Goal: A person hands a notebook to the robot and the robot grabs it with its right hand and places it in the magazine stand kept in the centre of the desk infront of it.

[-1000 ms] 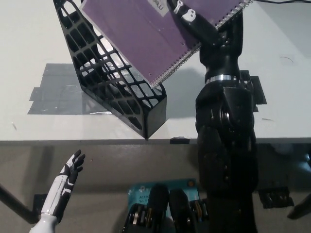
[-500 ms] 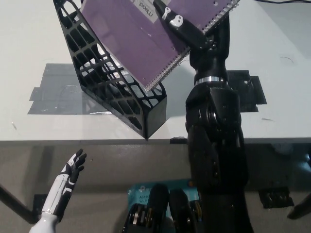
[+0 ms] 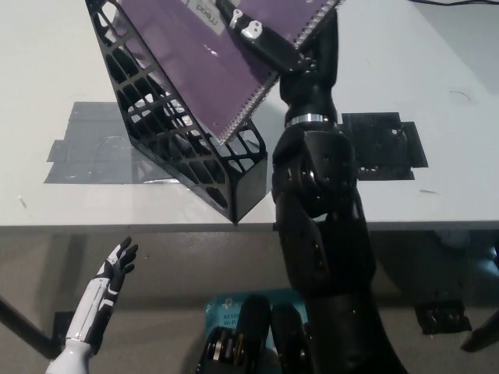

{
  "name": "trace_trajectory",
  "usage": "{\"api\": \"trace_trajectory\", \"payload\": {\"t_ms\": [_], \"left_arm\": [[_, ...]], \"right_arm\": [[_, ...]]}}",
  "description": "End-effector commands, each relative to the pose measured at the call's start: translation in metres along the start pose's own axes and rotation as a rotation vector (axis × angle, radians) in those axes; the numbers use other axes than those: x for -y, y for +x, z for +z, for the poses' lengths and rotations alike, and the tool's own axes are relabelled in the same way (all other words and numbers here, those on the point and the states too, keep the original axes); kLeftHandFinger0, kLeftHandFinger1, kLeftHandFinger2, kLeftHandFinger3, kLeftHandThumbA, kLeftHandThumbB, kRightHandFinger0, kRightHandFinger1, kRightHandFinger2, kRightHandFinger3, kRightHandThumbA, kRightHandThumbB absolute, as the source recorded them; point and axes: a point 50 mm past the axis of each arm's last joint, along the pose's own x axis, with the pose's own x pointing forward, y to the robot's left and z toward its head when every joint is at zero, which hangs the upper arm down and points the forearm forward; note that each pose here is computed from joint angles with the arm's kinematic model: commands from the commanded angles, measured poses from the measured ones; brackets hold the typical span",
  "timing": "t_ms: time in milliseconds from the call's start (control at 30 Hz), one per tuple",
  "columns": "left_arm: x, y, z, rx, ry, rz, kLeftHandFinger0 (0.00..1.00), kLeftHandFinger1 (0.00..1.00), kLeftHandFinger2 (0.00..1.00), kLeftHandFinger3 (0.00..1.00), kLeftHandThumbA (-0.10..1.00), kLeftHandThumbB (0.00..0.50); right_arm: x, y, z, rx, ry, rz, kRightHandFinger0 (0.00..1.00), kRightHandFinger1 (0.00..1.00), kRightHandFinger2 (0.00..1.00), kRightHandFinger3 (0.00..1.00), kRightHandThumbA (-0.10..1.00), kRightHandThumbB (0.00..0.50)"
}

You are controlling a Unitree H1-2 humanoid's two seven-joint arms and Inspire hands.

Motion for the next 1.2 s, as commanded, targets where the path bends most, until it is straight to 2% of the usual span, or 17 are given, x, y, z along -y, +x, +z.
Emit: {"api": "trace_trajectory", "payload": {"t_ms": [0, 33, 67, 100, 167, 200, 233, 267, 300, 433, 600, 767, 800, 833, 867, 1000, 1167], "left_arm": [[-0.007, 0.01, 0.014, 0.085, 0.001, 0.002, 1.0, 1.0, 1.0, 1.0, 1.0, 0.5], [-0.008, 0.011, 0.015, 0.088, 0.004, 0.002, 1.0, 1.0, 1.0, 1.0, 1.0, 0.5], [-0.008, 0.011, 0.015, 0.088, 0.004, 0.002, 1.0, 1.0, 1.0, 1.0, 1.0, 0.5], [-0.009, 0.012, 0.016, 0.092, 0.006, 0.004, 1.0, 1.0, 1.0, 1.0, 1.0, 0.5], [-0.01, 0.014, 0.018, 0.093, 0.005, 0.004, 1.0, 1.0, 1.0, 1.0, 1.0, 0.5], [-0.01, 0.014, 0.018, 0.093, 0.005, 0.004, 1.0, 1.0, 1.0, 1.0, 1.0, 0.5], [-0.01, 0.015, 0.018, 0.094, 0.005, 0.003, 1.0, 1.0, 1.0, 1.0, 1.0, 0.5], [-0.01, 0.015, 0.018, 0.094, 0.005, 0.003, 1.0, 1.0, 1.0, 1.0, 1.0, 0.5], [-0.011, 0.016, 0.019, 0.096, 0.008, 0.003, 1.0, 1.0, 1.0, 1.0, 1.0, 0.5], [-0.012, 0.016, 0.02, 0.099, 0.012, 0.002, 1.0, 1.0, 1.0, 1.0, 1.0, 0.5], [-0.013, 0.016, 0.02, 0.102, 0.019, 0.002, 1.0, 1.0, 1.0, 1.0, 1.0, 0.5], [-0.013, 0.018, 0.02, 0.104, 0.004, 0.002, 1.0, 1.0, 1.0, 1.0, 1.0, 0.5], [-0.014, 0.019, 0.02, 0.104, 0.005, 0.002, 1.0, 1.0, 1.0, 1.0, 1.0, 0.5], [-0.014, 0.02, 0.021, 0.106, 0.009, 0.002, 1.0, 1.0, 1.0, 1.0, 1.0, 0.5], [-0.014, 0.021, 0.022, 0.108, 0.011, 0.003, 1.0, 1.0, 1.0, 1.0, 1.0, 0.5], [-0.014, 0.023, 0.022, 0.114, 0.007, 0.003, 1.0, 1.0, 1.0, 1.0, 1.0, 0.5], [-0.016, 0.026, 0.023, 0.119, 0.022, 0.003, 1.0, 1.0, 1.0, 1.0, 1.0, 0.5]], "right_arm": [[-0.057, 0.009, 0.029, 0.133, 0.041, 0.109, 0.0, 0.0, 0.0, 0.0, 1.0, 0.046], [-0.058, 0.01, 0.024, 0.111, -0.022, 0.137, 0.38, 0.46, 0.46, 0.47, 1.0, 0.098], [-0.058, 0.01, 0.024, 0.111, -0.022, 0.137, 0.38, 0.46, 0.46, 0.47, 1.0, 0.098], [-0.06, 0.011, 0.016, 0.082, -0.114, 0.2, 0.82, 0.96, 1.0, 1.0, 1.0, 0.255], [-0.06, 0.011, 0.01, 0.069, -0.16, 0.263, 1.0, 1.0, 1.0, 1.0, 1.0, 0.267], [-0.06, 0.011, 0.01, 0.069, -0.16, 0.263, 1.0, 1.0, 1.0, 1.0, 1.0, 0.267], [-0.059, 0.011, 0.008, 0.067, -0.18, 0.288, 1.0, 1.0, 1.0, 1.0, 1.0, 0.317], [-0.059, 0.011, 0.008, 0.067, -0.18, 0.288, 1.0, 1.0, 1.0, 1.0, 1.0, 0.317], [-0.059, 0.011, 0.008, 0.069, -0.202, 0.305, 1.0, 1.0, 1.0, 1.0, 1.0, 0.352], [-0.057, 0.01, 0.009, 0.08, -0.22, 0.329, 1.0, 1.0, 1.0, 1.0, 1.0, 0.411], [-0.056, 0.012, 0.017, 0.1, -0.218, 0.34, 1.0, 1.0, 1.0, 1.0, 1.0, 0.451], [-0.053, 0.014, 0.031, 0.138, -0.225, 0.353, 1.0, 1.0, 1.0, 1.0, 1.0, 0.432], [-0.053, 0.014, 0.034, 0.148, -0.228, 0.357, 1.0, 1.0, 1.0, 1.0, 1.0, 0.451], [-0.051, 0.015, 0.042, 0.171, -0.226, 0.358, 1.0, 1.0, 1.0, 1.0, 1.0, 0.399], [-0.049, 0.016, 0.05, 0.192, -0.221, 0.36, 1.0, 1.0, 1.0, 1.0, 1.0, 0.396], [-0.042, 0.015, 0.076, 0.266, -0.224, 0.35, 1.0, 1.0, 1.0, 1.0, 1.0, 0.426], [-0.016, -0.001, 0.13, 0.398, -0.18, 0.332, 1.0, 1.0, 1.0, 1.0, 1.0, 0.411]]}}
